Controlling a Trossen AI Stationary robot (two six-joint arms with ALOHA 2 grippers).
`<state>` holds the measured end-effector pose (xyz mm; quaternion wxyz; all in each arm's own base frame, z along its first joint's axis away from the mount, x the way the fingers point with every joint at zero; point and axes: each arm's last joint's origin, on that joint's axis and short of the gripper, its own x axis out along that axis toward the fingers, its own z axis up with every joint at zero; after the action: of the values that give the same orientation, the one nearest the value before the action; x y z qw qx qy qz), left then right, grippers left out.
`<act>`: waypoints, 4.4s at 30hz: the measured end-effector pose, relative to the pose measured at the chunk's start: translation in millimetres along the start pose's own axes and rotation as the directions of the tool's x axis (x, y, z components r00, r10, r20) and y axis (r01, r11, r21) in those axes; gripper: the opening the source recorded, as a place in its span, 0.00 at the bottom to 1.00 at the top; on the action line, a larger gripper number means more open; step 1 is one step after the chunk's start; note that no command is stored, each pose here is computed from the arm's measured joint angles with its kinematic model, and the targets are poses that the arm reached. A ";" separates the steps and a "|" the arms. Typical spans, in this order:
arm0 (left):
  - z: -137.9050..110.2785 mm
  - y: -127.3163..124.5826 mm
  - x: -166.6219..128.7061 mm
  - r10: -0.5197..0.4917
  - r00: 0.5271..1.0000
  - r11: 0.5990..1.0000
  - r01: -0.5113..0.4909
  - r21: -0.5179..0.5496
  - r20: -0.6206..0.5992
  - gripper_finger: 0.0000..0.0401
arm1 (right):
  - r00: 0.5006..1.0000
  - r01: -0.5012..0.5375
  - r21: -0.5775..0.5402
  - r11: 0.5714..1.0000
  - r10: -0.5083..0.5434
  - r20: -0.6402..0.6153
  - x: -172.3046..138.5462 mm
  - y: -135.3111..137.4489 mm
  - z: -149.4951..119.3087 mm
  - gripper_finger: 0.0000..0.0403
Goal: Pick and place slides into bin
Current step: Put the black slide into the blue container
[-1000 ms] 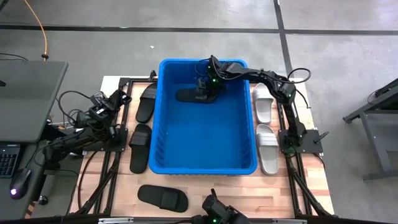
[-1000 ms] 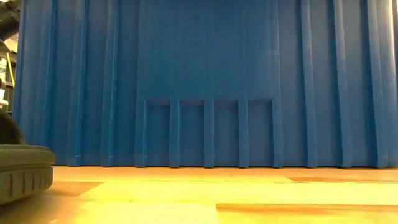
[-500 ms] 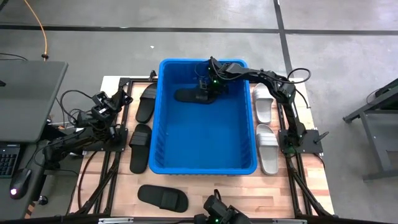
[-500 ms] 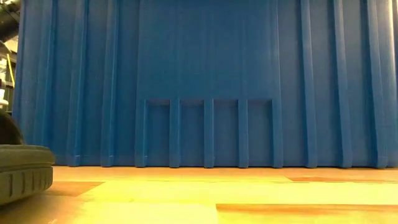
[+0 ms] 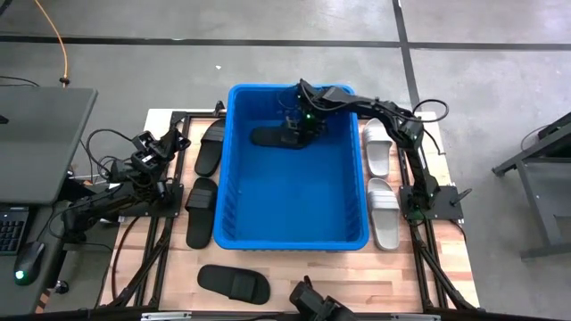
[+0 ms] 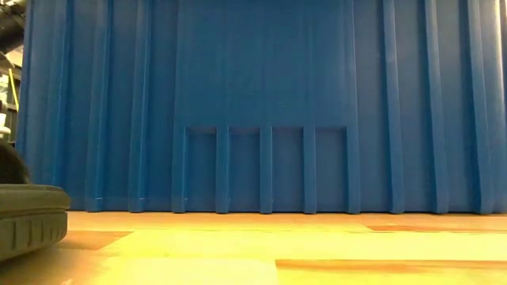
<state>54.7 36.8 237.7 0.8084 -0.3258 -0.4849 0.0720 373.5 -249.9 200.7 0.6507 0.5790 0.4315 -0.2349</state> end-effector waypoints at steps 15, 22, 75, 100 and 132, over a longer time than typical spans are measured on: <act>-0.1 0.1 0.0 0.001 1.000 1.000 -0.001 0.009 -0.001 0.09 | 0.958 -0.153 -0.361 0.920 0.227 0.173 -75.2 118.0 -30.6 0.63; -1.0 1.3 0.0 0.013 1.000 1.000 -0.013 0.010 -0.011 0.09 | 0.938 -0.268 -0.514 0.815 0.342 0.051 -81.1 167.6 -85.2 0.63; 70.1 -128.7 34.9 0.029 0.888 0.932 0.142 0.334 -0.458 0.09 | -0.094 -0.681 -0.679 -0.273 0.953 -0.289 -92.1 223.0 -320.1 0.63; 40.1 -98.5 57.6 0.063 0.713 0.991 0.038 0.128 -0.698 0.09 | 0.095 -0.604 -0.706 0.370 0.913 0.398 -131.9 1.6 -371.8 0.63; -82.5 -122.4 122.0 -0.403 0.600 0.915 0.267 -0.303 -0.691 0.09 | 0.159 -0.584 -0.672 0.455 0.876 0.455 -129.0 -3.5 -382.4 0.63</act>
<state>162.2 -43.2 374.5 0.9028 -0.2960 -0.1710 -0.2610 193.2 90.0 322.6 0.8804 0.4299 -0.1990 -0.0233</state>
